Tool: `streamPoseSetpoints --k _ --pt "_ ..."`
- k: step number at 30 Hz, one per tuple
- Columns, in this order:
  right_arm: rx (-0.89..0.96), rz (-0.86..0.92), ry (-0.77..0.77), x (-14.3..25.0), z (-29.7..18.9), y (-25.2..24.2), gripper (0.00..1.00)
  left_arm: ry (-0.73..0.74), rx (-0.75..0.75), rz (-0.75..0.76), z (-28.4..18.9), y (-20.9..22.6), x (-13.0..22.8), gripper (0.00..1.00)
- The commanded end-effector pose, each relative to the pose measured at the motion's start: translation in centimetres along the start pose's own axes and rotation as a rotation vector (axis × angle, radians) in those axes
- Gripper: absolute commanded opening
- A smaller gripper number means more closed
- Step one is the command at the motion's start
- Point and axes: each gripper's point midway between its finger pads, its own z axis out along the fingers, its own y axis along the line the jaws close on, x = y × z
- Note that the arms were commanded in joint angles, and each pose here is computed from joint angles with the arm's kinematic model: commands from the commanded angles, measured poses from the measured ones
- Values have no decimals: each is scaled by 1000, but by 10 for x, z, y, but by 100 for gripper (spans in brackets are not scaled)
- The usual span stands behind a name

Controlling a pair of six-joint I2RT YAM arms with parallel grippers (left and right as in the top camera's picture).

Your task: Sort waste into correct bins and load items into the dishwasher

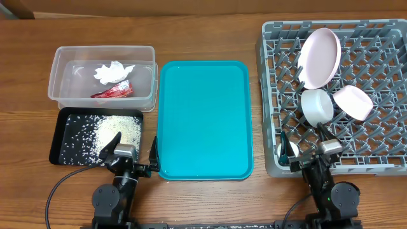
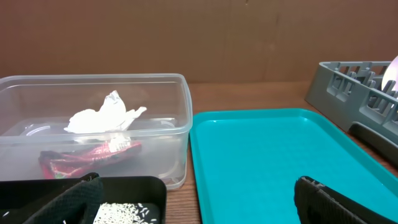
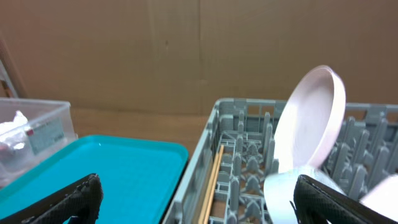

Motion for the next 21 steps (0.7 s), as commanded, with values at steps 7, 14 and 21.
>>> streamPoseSetpoints --k 7,14,21 --pt "12 -3 6 4 0 -3 100 -6 9 -3 0 -1 1 100" --pt "15 1 49 15 0 -3 100 -6 9 -3 0 -1 1 100" --pt "15 1 49 15 0 -3 100 -6 9 -3 0 -1 1 100"
